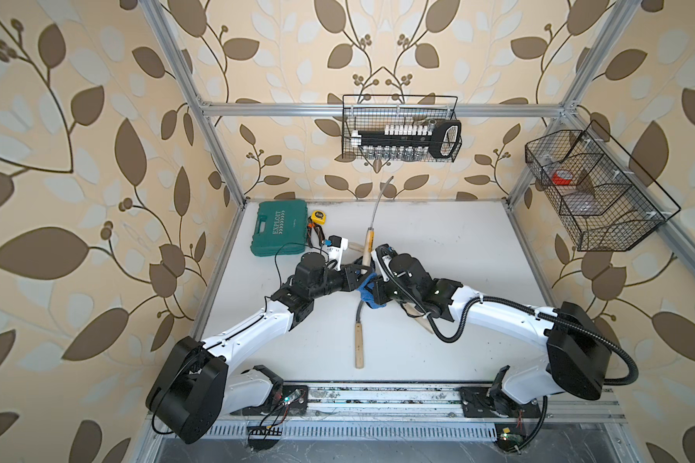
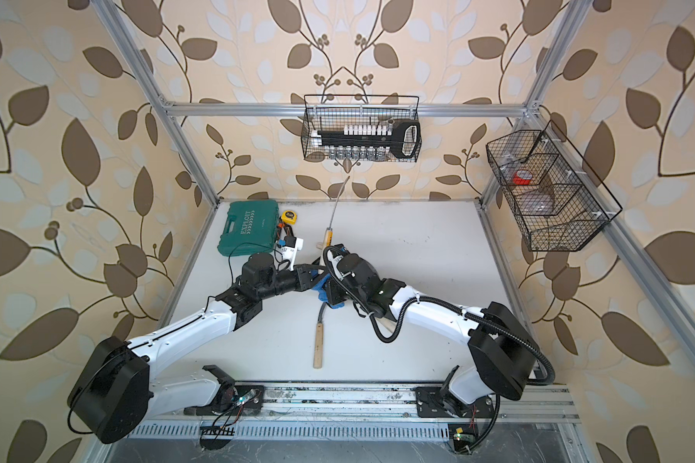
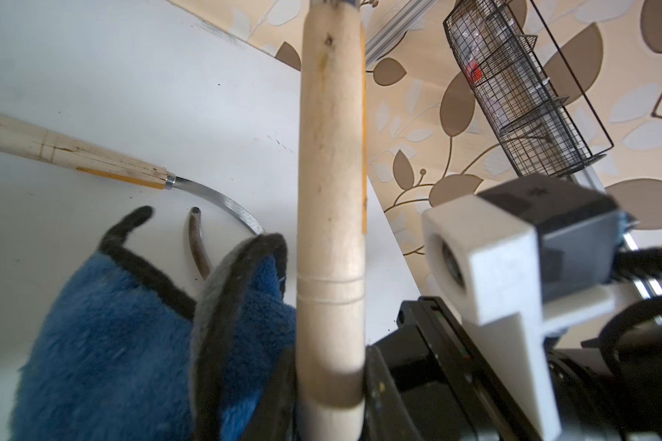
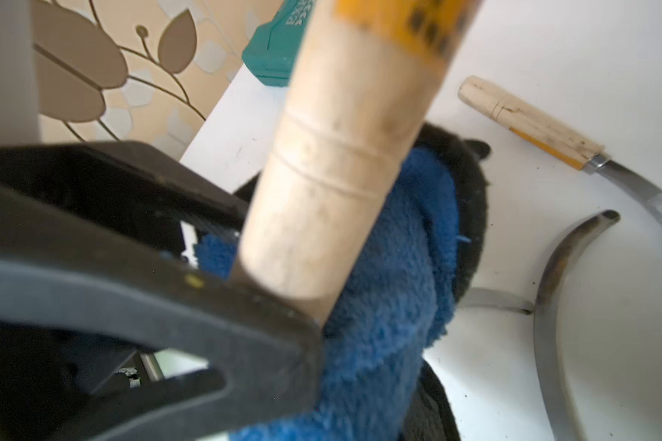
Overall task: Wipe small sickles with rags
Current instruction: Wipe the small sickle.
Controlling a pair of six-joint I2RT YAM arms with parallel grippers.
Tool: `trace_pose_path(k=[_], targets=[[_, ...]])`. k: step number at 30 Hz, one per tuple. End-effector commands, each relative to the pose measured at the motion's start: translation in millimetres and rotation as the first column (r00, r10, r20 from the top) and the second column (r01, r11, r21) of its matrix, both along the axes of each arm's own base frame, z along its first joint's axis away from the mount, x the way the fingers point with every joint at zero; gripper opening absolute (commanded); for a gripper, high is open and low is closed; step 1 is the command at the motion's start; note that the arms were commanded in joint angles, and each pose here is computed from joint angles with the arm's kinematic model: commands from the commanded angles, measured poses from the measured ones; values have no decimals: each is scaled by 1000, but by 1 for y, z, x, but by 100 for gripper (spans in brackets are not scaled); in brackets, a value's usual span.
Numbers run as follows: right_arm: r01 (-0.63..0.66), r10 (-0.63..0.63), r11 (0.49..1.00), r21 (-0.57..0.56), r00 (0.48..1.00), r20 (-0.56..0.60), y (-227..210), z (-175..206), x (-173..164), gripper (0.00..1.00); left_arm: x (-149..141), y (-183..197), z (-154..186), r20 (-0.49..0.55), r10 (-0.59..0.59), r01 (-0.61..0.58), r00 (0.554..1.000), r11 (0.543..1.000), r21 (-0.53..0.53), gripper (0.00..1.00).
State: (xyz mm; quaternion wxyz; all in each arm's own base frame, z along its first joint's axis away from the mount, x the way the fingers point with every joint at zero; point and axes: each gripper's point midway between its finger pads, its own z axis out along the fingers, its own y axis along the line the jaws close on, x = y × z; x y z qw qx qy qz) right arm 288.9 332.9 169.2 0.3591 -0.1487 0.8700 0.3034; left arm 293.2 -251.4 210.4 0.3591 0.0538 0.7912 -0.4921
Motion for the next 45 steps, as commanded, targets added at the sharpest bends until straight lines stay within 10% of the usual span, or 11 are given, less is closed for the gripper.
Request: trace_pose_path(k=[1,34,45], targets=[[38,-53,991,132,993,107,-7,47,1,0,-11,-3,19,43,-46,48,998,998,-39,0],[12,-22,994,113,996,91,9,44,-18,0,-35,-20,5,32,-112,113,993,993,-26,0],[129,-115,945,301,991,-63,-73,11,14,0,-39,-15,-1,83,-114,109,990,992,67,0]])
